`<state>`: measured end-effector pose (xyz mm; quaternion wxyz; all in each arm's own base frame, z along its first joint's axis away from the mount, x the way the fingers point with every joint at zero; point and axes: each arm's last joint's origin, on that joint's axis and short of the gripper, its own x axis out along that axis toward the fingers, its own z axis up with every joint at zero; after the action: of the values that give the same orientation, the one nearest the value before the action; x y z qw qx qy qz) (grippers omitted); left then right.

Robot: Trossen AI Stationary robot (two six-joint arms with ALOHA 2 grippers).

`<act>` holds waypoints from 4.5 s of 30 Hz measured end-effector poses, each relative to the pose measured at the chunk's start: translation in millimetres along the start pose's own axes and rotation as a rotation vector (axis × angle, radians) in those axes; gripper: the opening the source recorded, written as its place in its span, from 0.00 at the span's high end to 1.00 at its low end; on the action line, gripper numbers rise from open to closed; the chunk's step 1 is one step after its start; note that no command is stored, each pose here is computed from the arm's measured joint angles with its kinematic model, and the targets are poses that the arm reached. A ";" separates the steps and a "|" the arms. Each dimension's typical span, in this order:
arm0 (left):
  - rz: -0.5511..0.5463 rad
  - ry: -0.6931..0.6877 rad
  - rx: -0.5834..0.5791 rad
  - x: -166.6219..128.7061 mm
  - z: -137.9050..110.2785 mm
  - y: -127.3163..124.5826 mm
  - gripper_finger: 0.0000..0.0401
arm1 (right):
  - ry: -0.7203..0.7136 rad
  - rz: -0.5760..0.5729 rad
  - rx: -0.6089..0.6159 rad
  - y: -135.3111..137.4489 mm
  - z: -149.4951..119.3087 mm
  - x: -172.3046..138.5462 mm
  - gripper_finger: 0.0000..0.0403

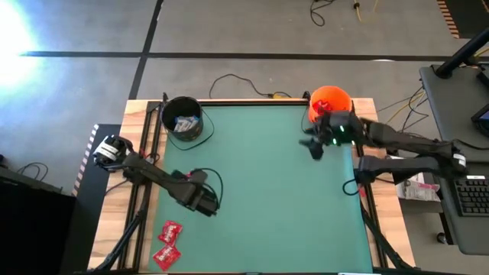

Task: Sort candy by brand, put in halloween buckets
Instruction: Put the red candy into the orange bucket, then adjust the red candy

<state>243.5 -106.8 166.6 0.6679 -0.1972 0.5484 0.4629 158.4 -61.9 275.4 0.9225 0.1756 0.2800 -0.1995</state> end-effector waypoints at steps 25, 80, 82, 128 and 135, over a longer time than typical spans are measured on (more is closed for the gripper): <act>-0.115 -0.264 -0.454 56.8 -11.3 10.1 0.69 | 0.012 0.526 -0.234 123.0 -62.5 -0.4 0.45; -0.770 -0.829 0.200 -25.7 -25.6 -61.3 0.52 | 0.348 0.071 -0.689 188.2 -82.3 210.5 0.92; -0.784 -0.823 0.224 -25.8 -35.2 -62.4 0.52 | 0.415 -0.022 -0.739 182.0 -66.2 197.3 0.93; -0.839 -0.176 0.480 -125.1 -84.5 -48.1 0.52 | 0.401 -0.812 -0.172 16.8 112.9 25.7 0.45; -0.555 0.246 0.415 -122.4 -112.1 -40.2 0.48 | 0.192 -0.543 -0.228 95.0 79.4 4.4 0.47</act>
<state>219.1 -262.3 232.9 0.7228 -0.2531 0.6325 0.1160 241.5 -16.1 355.0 0.8185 0.0078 0.4233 -0.3885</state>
